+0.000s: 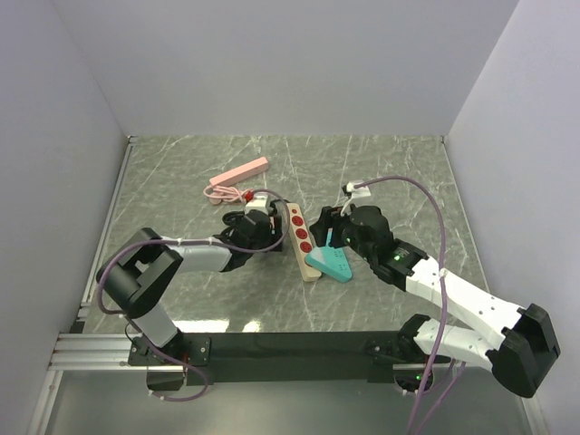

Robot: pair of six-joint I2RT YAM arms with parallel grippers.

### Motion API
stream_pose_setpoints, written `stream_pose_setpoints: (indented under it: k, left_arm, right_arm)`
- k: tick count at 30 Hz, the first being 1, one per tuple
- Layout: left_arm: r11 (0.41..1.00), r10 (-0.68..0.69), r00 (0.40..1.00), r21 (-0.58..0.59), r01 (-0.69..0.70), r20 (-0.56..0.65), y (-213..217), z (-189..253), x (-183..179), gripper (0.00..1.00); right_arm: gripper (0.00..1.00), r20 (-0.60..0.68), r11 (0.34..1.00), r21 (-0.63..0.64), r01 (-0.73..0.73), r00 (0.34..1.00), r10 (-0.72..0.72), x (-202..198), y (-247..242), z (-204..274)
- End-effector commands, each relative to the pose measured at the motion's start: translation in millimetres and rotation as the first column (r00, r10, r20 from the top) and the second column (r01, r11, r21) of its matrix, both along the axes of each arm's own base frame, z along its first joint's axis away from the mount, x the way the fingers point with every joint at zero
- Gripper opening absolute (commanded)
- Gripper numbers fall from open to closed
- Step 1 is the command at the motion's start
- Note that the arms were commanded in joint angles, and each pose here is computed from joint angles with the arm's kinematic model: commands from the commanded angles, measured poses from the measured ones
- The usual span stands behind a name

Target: Insert the plug

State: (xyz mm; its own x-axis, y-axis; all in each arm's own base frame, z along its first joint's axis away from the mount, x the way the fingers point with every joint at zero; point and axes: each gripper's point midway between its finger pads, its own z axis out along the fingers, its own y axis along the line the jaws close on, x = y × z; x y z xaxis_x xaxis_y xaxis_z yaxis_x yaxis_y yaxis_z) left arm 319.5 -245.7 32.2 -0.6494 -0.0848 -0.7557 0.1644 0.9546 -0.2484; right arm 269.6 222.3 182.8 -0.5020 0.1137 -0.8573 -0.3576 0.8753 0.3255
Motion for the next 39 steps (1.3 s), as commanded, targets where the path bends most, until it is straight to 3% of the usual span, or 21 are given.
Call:
stream_pose_setpoints:
  k: [1,3,4,7,9,12,13,15,23,27,31,39]
  left_arm:
    - [1.000,-0.013,0.999,0.008,0.013,0.044,-12.4,10.8,13.5,0.83]
    - [0.999,-0.023,0.999,0.023,0.022,0.044,-15.4,7.7,14.1,0.77]
    - [0.999,-0.025,0.999,0.029,0.024,0.042,-16.1,6.7,15.0,0.69]
    - [0.998,-0.026,0.999,0.055,0.024,0.036,-14.5,3.4,14.5,0.57]
    - [0.997,-0.027,0.999,0.068,0.025,0.031,-13.2,1.3,13.6,0.55]
    - [0.996,-0.036,0.999,0.079,0.034,0.029,-12.0,-1.3,10.9,0.41]
    - [0.996,-0.039,0.999,0.081,0.036,0.032,-11.7,-0.1,10.8,0.28]
    - [0.994,-0.075,0.996,0.085,0.071,0.045,-14.5,2.1,8.8,0.21]
    - [0.950,-0.308,0.925,0.017,0.312,0.222,-27.4,66.9,-25.3,0.12]
    - [0.884,-0.439,0.834,-0.007,0.468,0.336,-37.0,100.7,-57.1,0.10]
    - [0.776,-0.555,0.713,-0.044,0.630,0.428,-53.1,128.9,-95.5,0.09]
    - [0.643,-0.680,0.566,0.008,0.766,0.466,-81.2,146.2,-141.4,0.08]
  right_arm:
    - [0.73,0.035,1.000,0.021,-0.001,0.999,0.000,1.6,-2.3,8.7]
    - [0.73,0.034,1.000,0.021,0.001,0.999,-0.001,2.3,-2.7,8.1]
    - [0.73,0.034,1.000,0.022,0.002,0.999,-0.003,2.8,-3.4,7.7]
    - [0.73,0.029,1.000,0.021,0.003,1.000,-0.004,3.2,-3.7,6.4]
    - [0.73,0.030,1.000,0.024,0.000,1.000,-0.001,3.1,-3.4,7.2]
    - [0.73,0.030,1.000,0.026,-0.001,1.000,0.000,3.6,-3.3,7.3]
    - [0.73,0.031,1.000,0.028,-0.001,1.000,0.000,4.0,-3.3,8.0]
    - [0.73,0.031,1.000,0.031,-0.008,1.000,0.007,3.7,-2.6,9.1]
    - [0.73,0.023,0.988,0.074,-0.135,0.991,0.133,-16.6,4.6,21.6]
    - [0.73,0.010,0.967,0.106,-0.233,0.972,0.233,-34.4,11.8,21.1]
    - [0.72,-0.007,0.934,0.140,-0.330,0.943,0.334,-49.2,19.3,19.8]
    - [0.69,-0.059,0.890,0.165,-0.425,0.897,0.439,-60.1,30.5,16.8]
